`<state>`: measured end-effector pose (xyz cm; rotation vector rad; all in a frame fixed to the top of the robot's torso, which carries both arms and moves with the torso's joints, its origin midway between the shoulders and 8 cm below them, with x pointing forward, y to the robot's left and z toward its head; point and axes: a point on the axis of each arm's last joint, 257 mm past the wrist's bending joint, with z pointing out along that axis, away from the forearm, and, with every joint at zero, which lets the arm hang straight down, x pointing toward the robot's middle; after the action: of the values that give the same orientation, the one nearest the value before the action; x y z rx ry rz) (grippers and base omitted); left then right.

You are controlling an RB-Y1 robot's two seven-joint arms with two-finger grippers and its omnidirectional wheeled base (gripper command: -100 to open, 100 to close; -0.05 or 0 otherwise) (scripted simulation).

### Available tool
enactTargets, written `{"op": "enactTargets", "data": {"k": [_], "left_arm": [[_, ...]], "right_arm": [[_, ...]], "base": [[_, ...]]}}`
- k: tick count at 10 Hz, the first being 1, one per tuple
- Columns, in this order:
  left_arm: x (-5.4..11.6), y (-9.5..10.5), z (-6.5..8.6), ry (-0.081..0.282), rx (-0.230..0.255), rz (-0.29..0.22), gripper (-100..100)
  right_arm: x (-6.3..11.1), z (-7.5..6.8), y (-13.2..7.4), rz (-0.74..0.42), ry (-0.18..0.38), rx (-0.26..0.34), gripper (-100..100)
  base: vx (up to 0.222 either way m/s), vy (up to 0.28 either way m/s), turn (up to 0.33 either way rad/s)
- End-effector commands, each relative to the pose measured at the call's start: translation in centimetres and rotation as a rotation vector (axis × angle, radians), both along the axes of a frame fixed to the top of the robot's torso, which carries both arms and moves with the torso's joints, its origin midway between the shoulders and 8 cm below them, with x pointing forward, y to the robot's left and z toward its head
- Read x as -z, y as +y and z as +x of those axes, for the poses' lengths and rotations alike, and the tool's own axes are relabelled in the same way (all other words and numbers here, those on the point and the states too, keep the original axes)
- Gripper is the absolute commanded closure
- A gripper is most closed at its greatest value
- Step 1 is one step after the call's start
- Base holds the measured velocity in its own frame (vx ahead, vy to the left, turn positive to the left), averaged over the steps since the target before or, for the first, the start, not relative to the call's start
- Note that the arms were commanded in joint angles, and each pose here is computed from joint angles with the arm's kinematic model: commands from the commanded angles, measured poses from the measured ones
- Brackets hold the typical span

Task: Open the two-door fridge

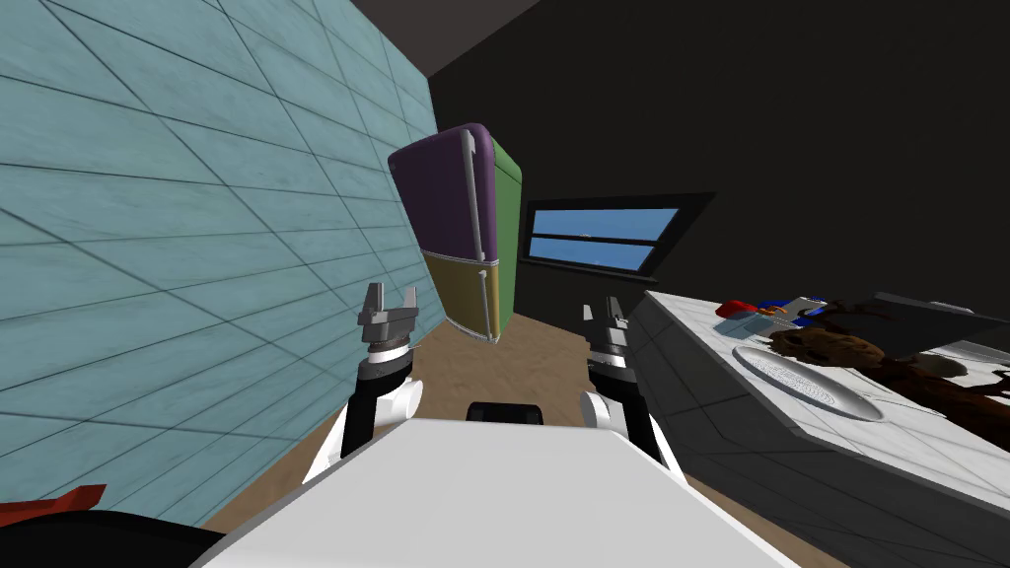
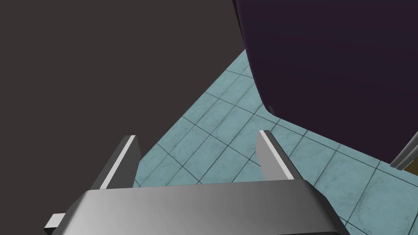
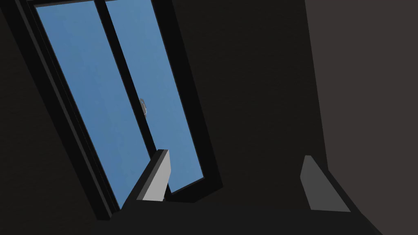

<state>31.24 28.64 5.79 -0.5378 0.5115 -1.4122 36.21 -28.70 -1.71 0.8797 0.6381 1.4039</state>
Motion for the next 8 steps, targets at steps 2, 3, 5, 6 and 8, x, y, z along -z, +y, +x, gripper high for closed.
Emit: {"op": "enactTargets", "data": {"k": [2,3,5,6,8], "left_arm": [[0.0,0.0,0.0,0.0,0.0,0.0,0],[-0.01,0.0,0.0,0.0,0.0,0.0,0],[-0.01,0.0,-0.01,0.0,0.0,0.0,0],[-0.01,0.0,-0.01,0.0,0.0,0.0,0],[-0.01,0.0,-0.01,0.0,0.0,0.0,0]], "right_arm": [[0.0,0.0,0.0,0.0,0.0,0.0,0],[-0.01,0.0,0.0,0.0,0.0,0.0,0],[-0.01,0.0,0.0,0.0,0.0,0.0,0],[-0.01,0.0,0.0,0.0,0.0,0.0,0],[-0.02,-0.01,0.0,0.0,0.0,0.0,0]], "base": [[0.0,0.0,0.0],[0.0,0.0,0.0],[0.0,0.0,0.0],[0.0,0.0,0.0],[0.0,0.0,0.0]]}}
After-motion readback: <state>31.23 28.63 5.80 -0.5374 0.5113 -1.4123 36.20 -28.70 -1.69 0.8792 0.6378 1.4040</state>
